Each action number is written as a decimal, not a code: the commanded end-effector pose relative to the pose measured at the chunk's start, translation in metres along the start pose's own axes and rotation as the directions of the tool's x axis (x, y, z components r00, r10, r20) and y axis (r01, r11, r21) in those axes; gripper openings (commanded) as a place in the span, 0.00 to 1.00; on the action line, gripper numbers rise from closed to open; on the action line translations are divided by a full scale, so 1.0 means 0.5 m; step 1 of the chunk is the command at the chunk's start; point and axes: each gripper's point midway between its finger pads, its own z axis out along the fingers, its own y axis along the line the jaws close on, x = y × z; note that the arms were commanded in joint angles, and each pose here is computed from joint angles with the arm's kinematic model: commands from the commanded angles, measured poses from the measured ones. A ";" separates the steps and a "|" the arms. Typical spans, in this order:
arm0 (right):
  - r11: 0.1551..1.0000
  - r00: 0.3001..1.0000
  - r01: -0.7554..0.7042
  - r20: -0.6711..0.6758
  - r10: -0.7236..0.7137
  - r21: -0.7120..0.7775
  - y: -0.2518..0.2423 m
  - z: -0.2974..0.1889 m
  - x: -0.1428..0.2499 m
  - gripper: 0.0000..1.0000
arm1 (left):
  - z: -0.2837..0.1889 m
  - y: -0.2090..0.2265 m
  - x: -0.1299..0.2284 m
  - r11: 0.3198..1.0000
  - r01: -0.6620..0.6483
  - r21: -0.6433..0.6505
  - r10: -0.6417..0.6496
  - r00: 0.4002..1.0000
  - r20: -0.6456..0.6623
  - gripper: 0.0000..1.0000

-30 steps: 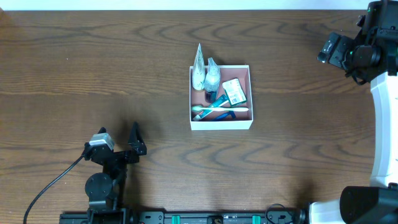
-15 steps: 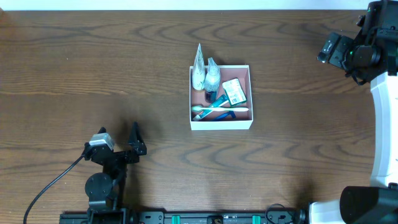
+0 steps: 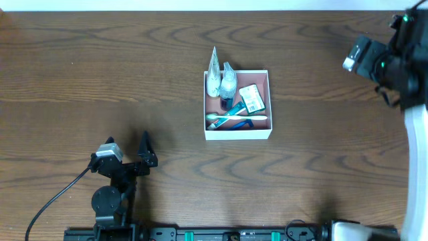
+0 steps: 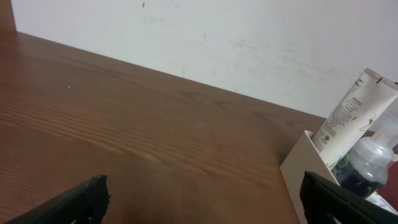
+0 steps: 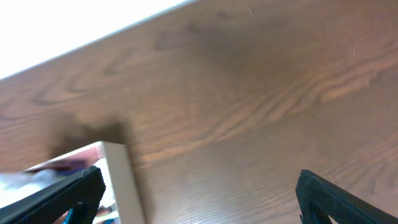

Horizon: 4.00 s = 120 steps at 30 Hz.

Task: Pack container

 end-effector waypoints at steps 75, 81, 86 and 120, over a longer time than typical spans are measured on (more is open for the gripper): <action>0.865 0.762 0.379 0.641 -0.090 -0.328 -0.006 0.070 0.422 0.99 | 0.001 0.002 0.029 1.000 -0.015 0.004 0.015 0.999 -0.051 0.98; 0.865 0.762 0.379 0.641 -0.090 -0.328 -0.006 0.070 0.422 0.99 | 0.001 0.002 0.029 1.000 -0.015 0.004 0.016 0.999 -0.051 0.98; 0.865 0.762 0.379 0.641 -0.090 -0.328 -0.006 0.070 0.422 0.99 | 0.001 0.002 0.029 1.000 -0.015 0.004 0.015 0.999 -0.051 0.98; 0.865 0.762 0.379 0.641 -0.090 -0.328 -0.006 0.070 0.422 0.99 | 0.001 0.002 0.029 1.000 -0.015 0.004 0.016 0.999 -0.051 0.98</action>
